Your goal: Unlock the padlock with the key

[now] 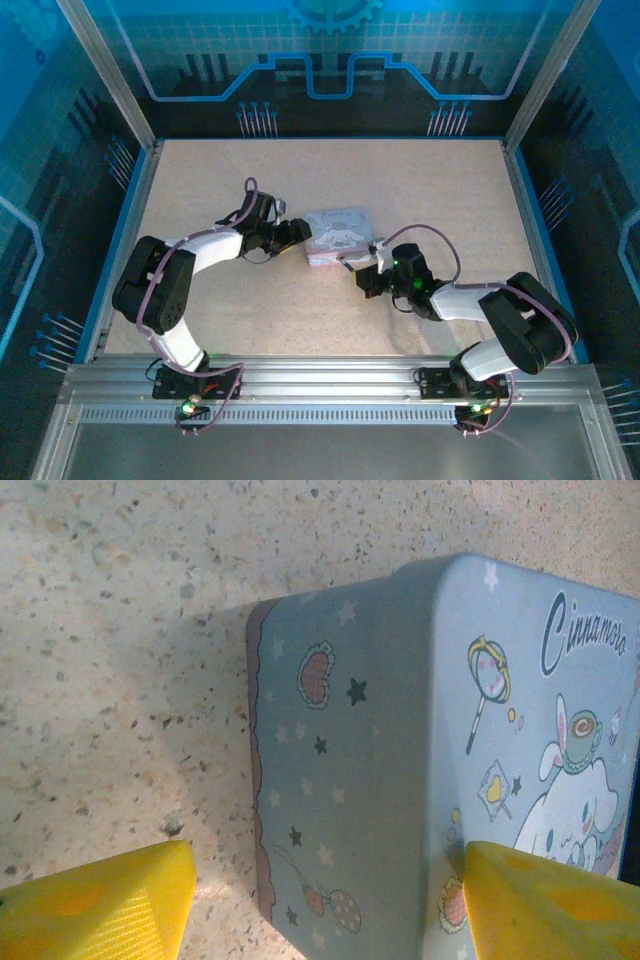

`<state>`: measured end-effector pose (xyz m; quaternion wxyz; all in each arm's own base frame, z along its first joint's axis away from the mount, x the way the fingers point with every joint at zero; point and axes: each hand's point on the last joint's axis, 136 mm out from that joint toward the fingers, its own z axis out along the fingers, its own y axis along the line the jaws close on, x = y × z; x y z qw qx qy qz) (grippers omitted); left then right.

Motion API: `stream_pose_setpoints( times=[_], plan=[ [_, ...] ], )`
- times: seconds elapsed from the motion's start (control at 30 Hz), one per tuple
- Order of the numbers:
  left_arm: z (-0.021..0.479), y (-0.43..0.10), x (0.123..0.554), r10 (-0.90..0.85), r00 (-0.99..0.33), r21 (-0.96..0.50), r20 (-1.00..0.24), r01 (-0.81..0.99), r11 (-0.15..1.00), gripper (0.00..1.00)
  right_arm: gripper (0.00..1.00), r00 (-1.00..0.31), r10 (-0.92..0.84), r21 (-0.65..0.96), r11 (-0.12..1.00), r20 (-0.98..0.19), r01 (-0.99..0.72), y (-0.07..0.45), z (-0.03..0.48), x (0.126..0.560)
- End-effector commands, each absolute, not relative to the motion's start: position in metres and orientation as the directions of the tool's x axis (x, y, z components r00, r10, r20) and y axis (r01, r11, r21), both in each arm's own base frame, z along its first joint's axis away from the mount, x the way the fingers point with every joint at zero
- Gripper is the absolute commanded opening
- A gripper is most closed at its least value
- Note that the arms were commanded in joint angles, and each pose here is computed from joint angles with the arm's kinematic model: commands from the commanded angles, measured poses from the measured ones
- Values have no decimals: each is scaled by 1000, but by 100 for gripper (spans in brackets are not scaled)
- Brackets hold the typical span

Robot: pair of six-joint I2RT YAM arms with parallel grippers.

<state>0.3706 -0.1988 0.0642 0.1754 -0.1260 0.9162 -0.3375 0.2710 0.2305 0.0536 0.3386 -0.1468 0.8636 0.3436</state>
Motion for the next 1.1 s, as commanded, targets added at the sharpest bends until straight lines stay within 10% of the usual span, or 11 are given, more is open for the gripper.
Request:
stream_pose_setpoints(
  times=[0.0,1.07],
  plan=[
    [30,-178,338,-374,-917,-578,-135,-234,782,71,0,-792,30,557,727,-609,-401,223,43,269],
    [31,-181,332,-382,-915,-592,-131,-237,771,71,0,-916,213,715,691,-340,-105,207,30,282]
  ],
)
